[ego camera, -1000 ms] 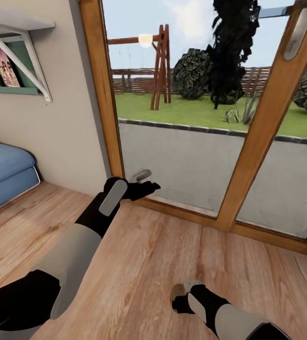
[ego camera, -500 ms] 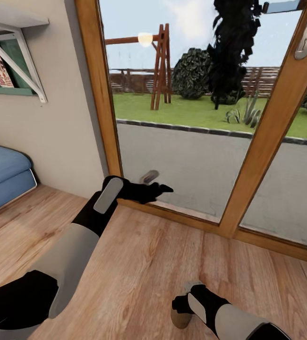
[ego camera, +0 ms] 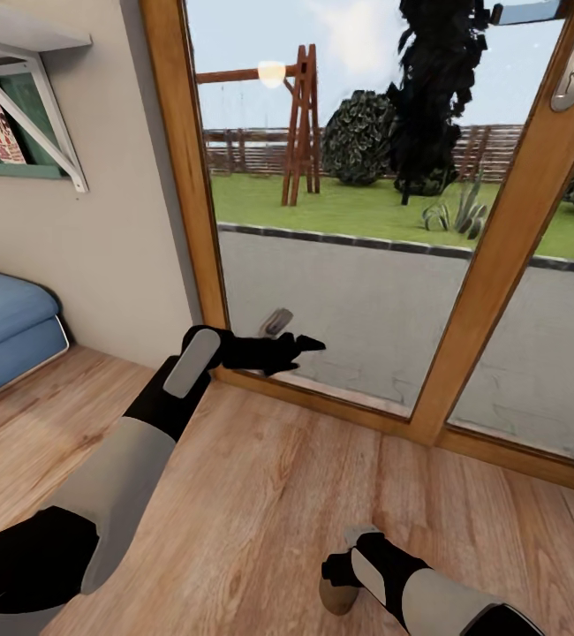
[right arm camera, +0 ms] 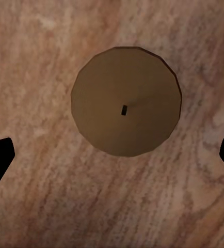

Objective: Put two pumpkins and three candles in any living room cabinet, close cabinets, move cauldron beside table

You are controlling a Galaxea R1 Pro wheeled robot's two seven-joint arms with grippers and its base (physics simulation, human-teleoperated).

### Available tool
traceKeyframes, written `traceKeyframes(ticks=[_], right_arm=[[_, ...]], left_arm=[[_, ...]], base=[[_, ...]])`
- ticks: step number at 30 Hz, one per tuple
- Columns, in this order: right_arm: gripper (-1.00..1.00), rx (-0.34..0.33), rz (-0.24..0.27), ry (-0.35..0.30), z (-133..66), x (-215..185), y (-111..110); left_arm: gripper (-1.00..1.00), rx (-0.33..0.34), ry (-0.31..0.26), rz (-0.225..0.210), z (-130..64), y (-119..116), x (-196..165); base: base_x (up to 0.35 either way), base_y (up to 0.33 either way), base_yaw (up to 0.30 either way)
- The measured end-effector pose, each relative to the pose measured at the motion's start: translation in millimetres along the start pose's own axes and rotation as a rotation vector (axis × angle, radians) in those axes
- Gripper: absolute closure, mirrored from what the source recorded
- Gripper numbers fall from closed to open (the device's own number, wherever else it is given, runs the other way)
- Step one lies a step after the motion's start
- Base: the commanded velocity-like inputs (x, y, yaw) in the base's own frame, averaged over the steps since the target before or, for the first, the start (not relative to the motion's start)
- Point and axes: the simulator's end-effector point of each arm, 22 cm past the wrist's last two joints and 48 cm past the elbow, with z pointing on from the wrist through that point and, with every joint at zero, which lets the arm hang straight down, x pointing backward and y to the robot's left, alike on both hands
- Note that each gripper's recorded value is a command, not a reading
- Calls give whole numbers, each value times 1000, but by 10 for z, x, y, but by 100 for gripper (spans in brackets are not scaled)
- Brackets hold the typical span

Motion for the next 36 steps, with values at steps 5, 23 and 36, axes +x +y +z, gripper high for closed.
traceKeyframes(ticks=[5,23,36], right_arm=[[-100,0,0,0,0,-2,0],[-100,-2,8,33,198,165,-12],[-100,1,20,5,394,211,-37]], left_arm=[[-100,69,-3,-1,-17,-141,-10],[-100,66,26,-44,165,147,90],[-100,56,53,-88,338,453,203]], base=[[0,0,0],[0,0,0],[0,0,0]])
